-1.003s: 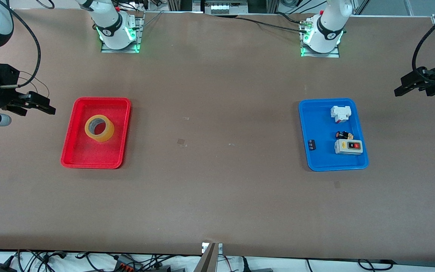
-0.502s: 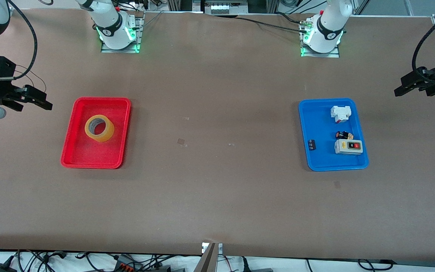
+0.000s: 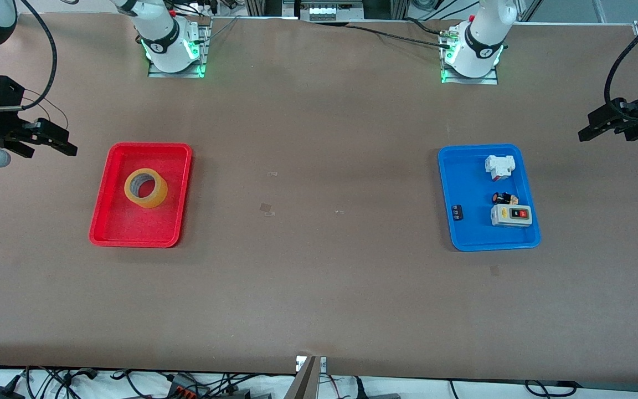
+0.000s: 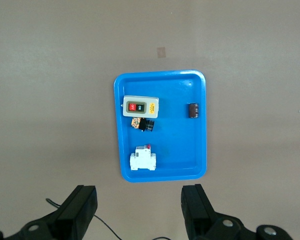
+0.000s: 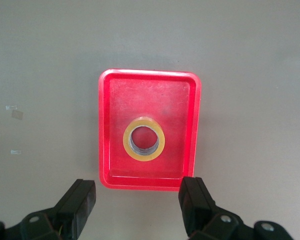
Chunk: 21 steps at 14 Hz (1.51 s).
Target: Place and move tape with both arms
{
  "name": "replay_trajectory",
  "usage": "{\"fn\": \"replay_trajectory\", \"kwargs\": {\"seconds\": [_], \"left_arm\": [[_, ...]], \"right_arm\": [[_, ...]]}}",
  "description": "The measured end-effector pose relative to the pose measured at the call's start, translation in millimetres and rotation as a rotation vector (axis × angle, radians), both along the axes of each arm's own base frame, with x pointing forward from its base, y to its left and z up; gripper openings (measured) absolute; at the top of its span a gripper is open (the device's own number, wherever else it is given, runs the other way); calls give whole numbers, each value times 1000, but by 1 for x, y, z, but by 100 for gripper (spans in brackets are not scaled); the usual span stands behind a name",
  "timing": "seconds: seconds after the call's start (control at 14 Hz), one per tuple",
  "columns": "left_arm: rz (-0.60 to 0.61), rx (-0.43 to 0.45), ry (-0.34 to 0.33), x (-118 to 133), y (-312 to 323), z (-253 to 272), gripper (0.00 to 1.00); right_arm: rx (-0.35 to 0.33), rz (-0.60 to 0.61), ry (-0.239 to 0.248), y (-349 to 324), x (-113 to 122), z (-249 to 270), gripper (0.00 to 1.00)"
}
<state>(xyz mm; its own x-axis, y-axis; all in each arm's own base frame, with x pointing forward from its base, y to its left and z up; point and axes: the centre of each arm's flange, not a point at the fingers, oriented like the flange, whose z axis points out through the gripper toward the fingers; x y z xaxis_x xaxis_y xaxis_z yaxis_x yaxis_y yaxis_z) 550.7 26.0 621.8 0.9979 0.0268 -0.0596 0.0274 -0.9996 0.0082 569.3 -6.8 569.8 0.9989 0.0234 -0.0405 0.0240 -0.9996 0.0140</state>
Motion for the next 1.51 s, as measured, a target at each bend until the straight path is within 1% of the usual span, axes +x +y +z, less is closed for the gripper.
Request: {"fn": "replay_trajectory", "kwargs": {"seconds": [0.22, 0.93, 1.51], "left_arm": [[0, 0, -2, 0, 0, 1, 100], [0, 0, -10, 0, 0, 5, 100], [1, 0, -1, 3, 1, 0, 100]], "right_arm": [[-16, 3, 3, -1, 1, -2, 100], [-10, -2, -17, -2, -2, 7, 100], [-10, -3, -2, -2, -4, 7, 100]]}}
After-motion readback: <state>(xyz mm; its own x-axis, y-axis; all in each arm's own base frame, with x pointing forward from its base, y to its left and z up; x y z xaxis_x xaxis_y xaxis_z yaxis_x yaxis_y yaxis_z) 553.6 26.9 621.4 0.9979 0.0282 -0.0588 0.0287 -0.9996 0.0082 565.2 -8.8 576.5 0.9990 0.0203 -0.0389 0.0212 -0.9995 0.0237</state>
